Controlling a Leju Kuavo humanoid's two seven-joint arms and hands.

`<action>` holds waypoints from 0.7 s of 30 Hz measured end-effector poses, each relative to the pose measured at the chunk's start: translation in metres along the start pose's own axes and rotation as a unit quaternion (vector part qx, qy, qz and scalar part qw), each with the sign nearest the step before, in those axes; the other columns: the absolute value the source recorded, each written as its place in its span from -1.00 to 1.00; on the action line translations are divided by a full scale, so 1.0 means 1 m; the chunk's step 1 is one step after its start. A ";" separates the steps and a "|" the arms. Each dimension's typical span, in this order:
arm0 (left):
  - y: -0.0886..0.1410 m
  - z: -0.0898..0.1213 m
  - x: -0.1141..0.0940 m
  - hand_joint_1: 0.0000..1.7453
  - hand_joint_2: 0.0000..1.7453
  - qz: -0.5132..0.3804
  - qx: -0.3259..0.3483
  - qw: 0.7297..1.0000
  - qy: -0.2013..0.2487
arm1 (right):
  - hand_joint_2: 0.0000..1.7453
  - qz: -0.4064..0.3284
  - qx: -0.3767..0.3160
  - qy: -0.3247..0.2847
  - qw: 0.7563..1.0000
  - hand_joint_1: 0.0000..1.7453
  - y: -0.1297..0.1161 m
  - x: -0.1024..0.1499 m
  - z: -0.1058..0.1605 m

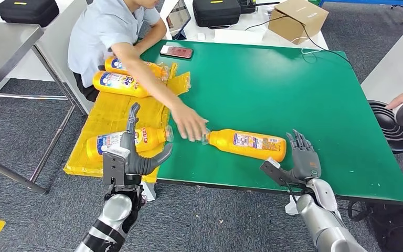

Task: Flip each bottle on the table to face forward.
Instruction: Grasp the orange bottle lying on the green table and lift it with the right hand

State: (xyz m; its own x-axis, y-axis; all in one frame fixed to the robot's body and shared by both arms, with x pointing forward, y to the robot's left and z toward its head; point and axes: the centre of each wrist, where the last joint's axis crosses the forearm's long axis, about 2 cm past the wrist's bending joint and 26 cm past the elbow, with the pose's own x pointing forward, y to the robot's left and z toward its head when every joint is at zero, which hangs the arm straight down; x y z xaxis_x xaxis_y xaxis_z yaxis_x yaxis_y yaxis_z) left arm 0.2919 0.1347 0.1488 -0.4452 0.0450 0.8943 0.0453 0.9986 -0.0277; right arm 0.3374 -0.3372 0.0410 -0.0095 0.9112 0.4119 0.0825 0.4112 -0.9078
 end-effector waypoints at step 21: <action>-0.034 -0.019 0.003 -1.00 1.00 0.039 -0.047 0.998 0.002 | 1.00 -0.003 0.059 0.005 0.998 -1.00 -0.007 0.044 -0.042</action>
State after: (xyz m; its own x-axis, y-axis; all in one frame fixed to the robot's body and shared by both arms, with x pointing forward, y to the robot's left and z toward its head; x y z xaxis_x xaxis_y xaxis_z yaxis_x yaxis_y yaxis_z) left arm 0.3060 0.1007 0.1611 -0.4343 0.1220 0.8925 0.1633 0.9850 -0.0551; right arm 0.3786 -0.3015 0.0691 -0.0004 0.9088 0.4173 -0.0353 0.4170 -0.9082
